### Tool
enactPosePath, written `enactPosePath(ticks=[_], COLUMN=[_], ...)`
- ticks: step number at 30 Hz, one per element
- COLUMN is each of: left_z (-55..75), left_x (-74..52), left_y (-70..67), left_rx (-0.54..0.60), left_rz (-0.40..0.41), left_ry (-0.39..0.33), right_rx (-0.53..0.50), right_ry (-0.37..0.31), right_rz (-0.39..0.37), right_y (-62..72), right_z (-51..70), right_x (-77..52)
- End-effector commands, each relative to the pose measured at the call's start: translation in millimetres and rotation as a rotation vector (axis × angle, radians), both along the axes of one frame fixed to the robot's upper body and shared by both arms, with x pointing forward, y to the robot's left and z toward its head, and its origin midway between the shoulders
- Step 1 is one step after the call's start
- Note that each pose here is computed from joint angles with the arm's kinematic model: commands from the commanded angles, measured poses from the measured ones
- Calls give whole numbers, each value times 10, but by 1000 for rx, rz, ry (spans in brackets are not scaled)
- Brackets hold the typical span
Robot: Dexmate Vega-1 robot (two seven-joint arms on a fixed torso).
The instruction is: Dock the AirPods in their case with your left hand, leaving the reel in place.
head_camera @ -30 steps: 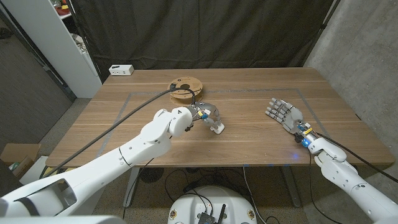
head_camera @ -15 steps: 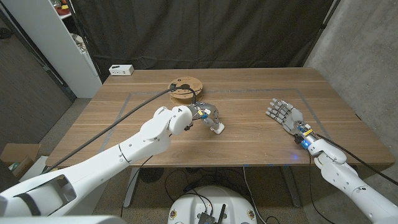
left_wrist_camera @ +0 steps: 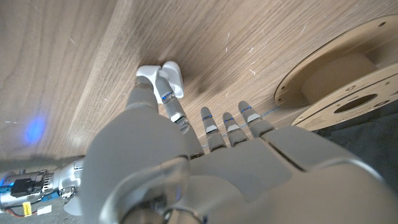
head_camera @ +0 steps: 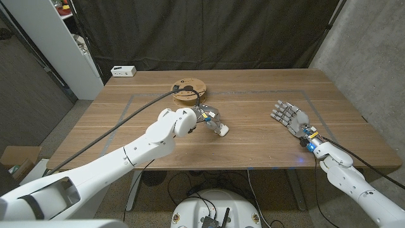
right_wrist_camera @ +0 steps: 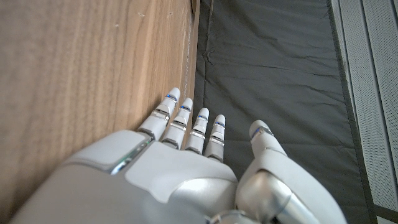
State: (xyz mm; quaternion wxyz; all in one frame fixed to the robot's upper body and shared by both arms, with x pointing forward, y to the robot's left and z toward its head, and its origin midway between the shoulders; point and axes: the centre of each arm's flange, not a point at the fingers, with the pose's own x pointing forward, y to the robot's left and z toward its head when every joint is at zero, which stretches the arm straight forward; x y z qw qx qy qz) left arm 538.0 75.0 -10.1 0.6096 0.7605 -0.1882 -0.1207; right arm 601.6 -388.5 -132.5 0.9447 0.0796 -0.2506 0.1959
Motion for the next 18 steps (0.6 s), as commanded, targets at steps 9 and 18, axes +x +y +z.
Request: enactPosePath(ticks=[9, 18], left_z=[22, 53], left_x=[0, 9], left_y=[-35, 4], left_rx=[-4, -52], left_rz=[-10, -98], left_ry=[-23, -33], right_rx=[0, 3], right_ry=[3, 2], right_rz=[2, 1], right_y=[2, 13], right_z=[30, 59], right_x=[-2, 25])
